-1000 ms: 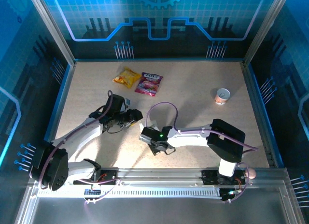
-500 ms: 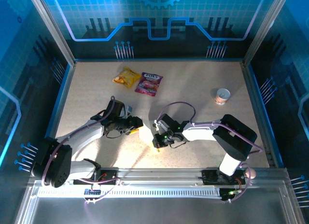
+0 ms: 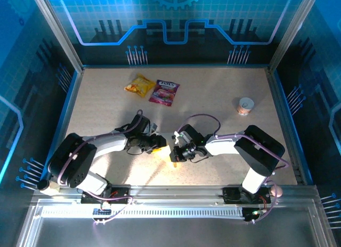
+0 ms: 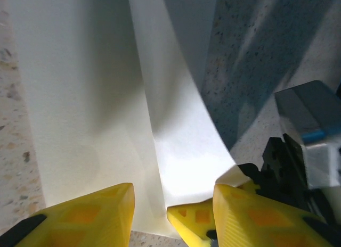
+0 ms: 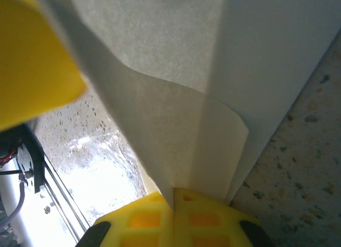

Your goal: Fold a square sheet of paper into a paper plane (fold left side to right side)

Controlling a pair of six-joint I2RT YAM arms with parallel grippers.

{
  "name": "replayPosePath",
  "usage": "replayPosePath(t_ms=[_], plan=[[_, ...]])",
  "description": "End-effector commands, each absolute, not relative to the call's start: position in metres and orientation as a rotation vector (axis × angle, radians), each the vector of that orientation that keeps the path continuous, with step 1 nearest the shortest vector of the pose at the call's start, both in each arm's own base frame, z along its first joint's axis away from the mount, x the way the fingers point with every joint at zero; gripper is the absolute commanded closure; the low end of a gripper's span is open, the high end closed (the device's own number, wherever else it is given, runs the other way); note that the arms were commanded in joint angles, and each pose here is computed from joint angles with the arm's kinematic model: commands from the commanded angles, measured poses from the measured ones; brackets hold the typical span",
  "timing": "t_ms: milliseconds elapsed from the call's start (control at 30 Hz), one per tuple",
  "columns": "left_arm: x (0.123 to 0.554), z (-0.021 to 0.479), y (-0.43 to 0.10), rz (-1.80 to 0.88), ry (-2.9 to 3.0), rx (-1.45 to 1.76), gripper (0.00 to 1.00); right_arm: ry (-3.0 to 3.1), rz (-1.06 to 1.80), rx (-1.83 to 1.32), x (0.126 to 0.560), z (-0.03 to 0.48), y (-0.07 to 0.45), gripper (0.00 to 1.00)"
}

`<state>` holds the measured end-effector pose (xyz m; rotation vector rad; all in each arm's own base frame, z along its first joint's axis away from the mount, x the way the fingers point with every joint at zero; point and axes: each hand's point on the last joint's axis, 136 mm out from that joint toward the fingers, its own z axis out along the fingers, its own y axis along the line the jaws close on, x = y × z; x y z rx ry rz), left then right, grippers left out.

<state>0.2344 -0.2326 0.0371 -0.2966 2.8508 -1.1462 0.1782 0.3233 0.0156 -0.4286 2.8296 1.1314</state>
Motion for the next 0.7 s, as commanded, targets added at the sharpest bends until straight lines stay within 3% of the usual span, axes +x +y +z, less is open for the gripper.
replayPosePath(t_ms=[0, 467, 667], plan=[[0.247, 0.041, -0.242, -1.155, 2.821, -0.283, 0.56, 2.836, 1.152, -0.41, 0.177, 0.017, 0.321, 0.95], [0.252, 0.026, -0.243, -1.103, 2.855, -0.318, 0.59, 2.85, 1.114, -0.427, 0.176, 0.015, 0.316, 0.91], [0.249, 0.016, -0.238, -1.049, 2.89, -0.341, 0.61, 2.795, 1.151, -0.443, 0.18, 0.031, 0.321, 0.83]])
